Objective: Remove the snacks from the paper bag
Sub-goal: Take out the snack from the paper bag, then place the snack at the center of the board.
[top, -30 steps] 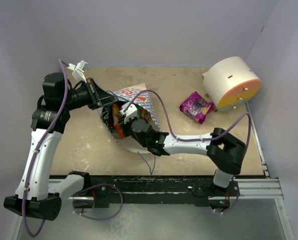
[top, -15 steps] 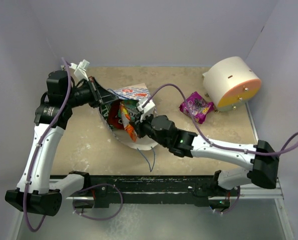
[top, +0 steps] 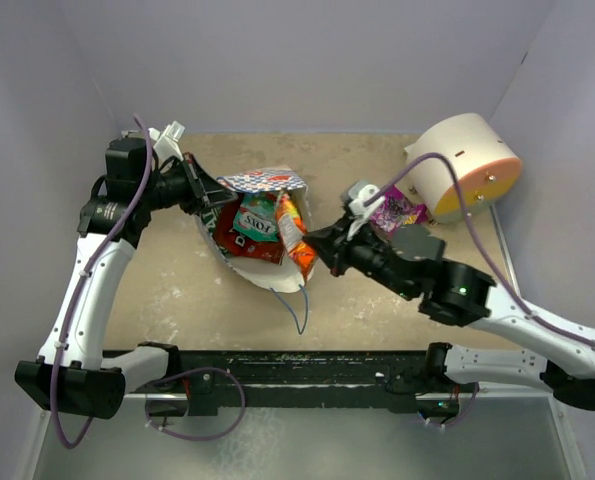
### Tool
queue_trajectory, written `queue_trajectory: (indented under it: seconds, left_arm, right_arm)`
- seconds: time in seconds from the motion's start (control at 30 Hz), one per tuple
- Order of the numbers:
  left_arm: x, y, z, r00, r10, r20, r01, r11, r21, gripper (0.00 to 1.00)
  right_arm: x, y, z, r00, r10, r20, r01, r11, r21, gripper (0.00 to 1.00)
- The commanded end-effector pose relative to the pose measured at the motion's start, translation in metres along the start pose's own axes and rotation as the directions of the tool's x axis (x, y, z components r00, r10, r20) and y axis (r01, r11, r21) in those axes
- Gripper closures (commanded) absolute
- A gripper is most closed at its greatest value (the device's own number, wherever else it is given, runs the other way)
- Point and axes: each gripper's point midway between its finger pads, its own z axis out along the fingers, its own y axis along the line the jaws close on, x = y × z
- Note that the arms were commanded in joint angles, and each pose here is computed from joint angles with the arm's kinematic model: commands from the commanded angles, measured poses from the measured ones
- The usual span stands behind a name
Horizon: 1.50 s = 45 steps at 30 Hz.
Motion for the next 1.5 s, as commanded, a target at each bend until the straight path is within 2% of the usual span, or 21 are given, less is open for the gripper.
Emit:
queue_trajectory:
  seconds: [0.0,0.07,0.2,0.27,0.37,0.53,0.67,0.8,0.87,0.97,1.1,1.2,1.27,1.4,1.47]
  left_arm:
    - [-0.007,0.0,-0.003,0.998,0.056,0.037,-0.055,0.998,-0.027,1.0]
    - [-0.006,0.003,-0.004,0.998,0.055,0.035,-0.053,0.998,-0.041,1.0]
    - [-0.004,0.004,-0.004,0.998,0.052,0.031,-0.051,0.998,-0.043,1.0]
    - [-0.004,0.004,-0.005,0.998,0.053,0.034,-0.052,0.998,-0.042,1.0]
    - [-0.003,0.002,-0.007,0.998,0.056,0.035,-0.054,0.998,-0.039,1.0]
    - [0.0,-0.001,-0.011,0.998,0.052,0.032,-0.051,0.998,-0.032,1.0]
    - [0.003,-0.002,-0.013,0.998,0.05,0.03,-0.049,0.998,-0.03,1.0]
    - [0.006,-0.004,-0.016,0.999,0.045,0.025,-0.044,0.999,-0.029,1.0]
    - [0.008,-0.005,-0.018,0.999,0.045,0.022,-0.044,0.999,-0.027,1.0]
    - [0.009,-0.005,-0.019,0.999,0.045,0.023,-0.044,0.999,-0.03,1.0]
    - [0.009,-0.004,-0.018,0.999,0.042,0.018,-0.042,0.999,-0.029,1.0]
    - [0.009,-0.006,-0.018,0.999,0.044,0.012,-0.044,0.999,-0.02,1.0]
    - [0.009,-0.007,-0.018,0.999,0.046,0.008,-0.045,0.999,-0.018,1.0]
    - [0.012,-0.006,-0.02,0.999,0.049,0.002,-0.049,0.999,-0.022,1.0]
    - [0.013,-0.005,-0.02,0.999,0.05,0.0,-0.05,0.998,-0.024,1.0]
  right_arm:
    - [-0.065,-0.024,-0.052,0.993,-0.006,0.115,-0.005,0.995,0.1,1.0]
    - [-0.073,-0.034,-0.068,0.993,-0.006,0.118,-0.011,0.99,0.142,1.0]
    - [-0.083,-0.079,-0.086,0.993,-0.033,0.115,-0.016,0.917,0.398,1.0]
    - [-0.079,-0.11,-0.092,0.994,-0.083,0.067,0.029,0.811,0.584,1.0]
    - [-0.071,-0.144,-0.089,0.989,-0.14,-0.038,0.123,0.672,0.73,1.0]
    - [-0.044,-0.212,-0.06,0.99,-0.061,-0.129,0.138,0.625,0.769,1.0]
    - [-0.019,-0.249,-0.035,0.951,-0.116,-0.287,0.301,0.564,0.769,1.0]
    - [0.007,-0.288,-0.019,0.849,-0.167,-0.501,0.517,0.458,0.724,1.0]
    - [0.014,-0.299,-0.013,0.801,-0.201,-0.563,0.588,0.435,0.682,1.0]
    - [0.023,-0.308,0.001,0.723,-0.287,-0.628,0.682,0.442,0.583,1.0]
    - [0.047,-0.318,0.017,0.548,-0.396,-0.737,0.819,0.431,0.378,1.0]
    - [0.065,-0.33,0.018,0.371,-0.463,-0.805,0.911,0.348,0.22,1.0]
    - [0.074,-0.339,0.017,0.292,-0.484,-0.825,0.94,0.304,0.154,1.0]
    - [0.117,-0.353,0.012,0.155,-0.522,-0.839,0.937,0.346,-0.042,1.0]
    - [0.137,-0.365,0.006,0.144,-0.496,-0.856,0.927,0.369,-0.058,1.0]
